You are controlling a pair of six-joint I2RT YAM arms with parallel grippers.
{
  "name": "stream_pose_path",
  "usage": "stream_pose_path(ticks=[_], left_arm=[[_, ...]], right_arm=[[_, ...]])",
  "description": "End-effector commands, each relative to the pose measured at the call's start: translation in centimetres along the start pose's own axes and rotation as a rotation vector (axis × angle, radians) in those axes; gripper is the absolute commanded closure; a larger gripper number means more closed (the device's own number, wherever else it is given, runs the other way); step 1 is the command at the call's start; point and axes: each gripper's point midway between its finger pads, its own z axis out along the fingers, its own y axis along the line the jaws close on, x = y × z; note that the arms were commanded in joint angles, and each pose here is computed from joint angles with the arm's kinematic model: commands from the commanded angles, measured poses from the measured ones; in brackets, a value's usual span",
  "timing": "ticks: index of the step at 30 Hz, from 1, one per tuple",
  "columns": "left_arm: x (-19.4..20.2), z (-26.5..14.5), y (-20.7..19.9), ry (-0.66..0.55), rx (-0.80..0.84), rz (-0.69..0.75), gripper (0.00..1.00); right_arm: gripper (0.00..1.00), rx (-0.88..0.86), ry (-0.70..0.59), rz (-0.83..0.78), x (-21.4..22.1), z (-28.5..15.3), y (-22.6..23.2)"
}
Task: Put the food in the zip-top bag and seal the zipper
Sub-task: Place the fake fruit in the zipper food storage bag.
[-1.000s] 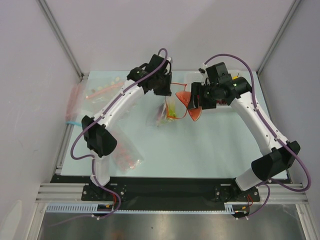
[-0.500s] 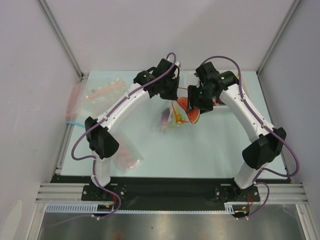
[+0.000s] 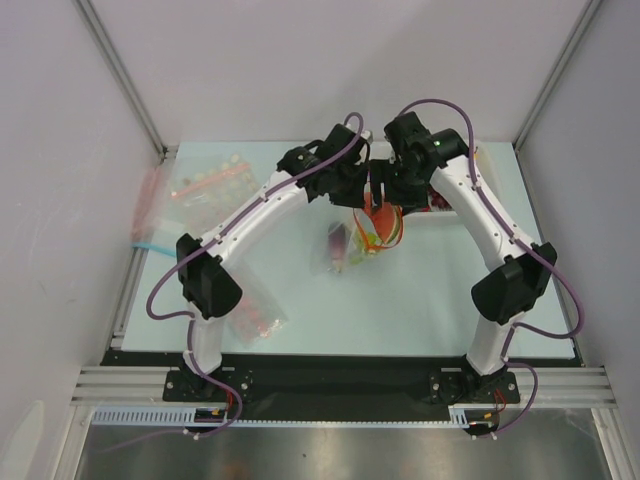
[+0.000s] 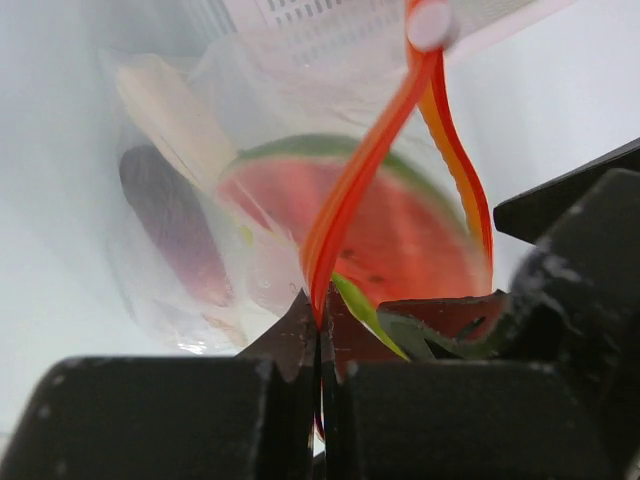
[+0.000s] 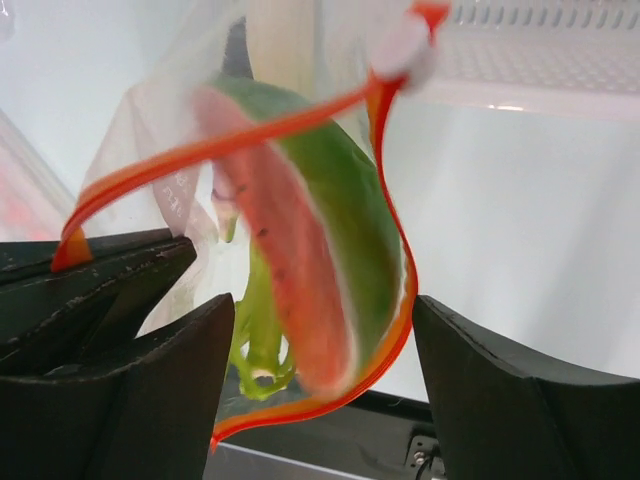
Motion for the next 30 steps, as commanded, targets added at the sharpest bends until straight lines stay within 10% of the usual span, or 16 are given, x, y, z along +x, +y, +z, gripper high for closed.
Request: stream_pose_path(ticks=[1,8,30], left_arm=[[-2.0,-1.7,-1.5,-0.053,0.076,-0.048,1.0],[-2.7,-2.2,-0.3,-0.063,0.075,-0.073,1.0],[-4.8,-4.1,2.4,-0.118,0.066,-0.105,1.0]], right_arm=[[0.22,-0.026,-0.11,-0.025,-1.9,-2.2,0.6],[0.17,-0.06,-0.157,-0.007,-2.1,-4.3,0.5],[0.44,-0.343,-0.16,0.139,-1.0,0.5,2.5]])
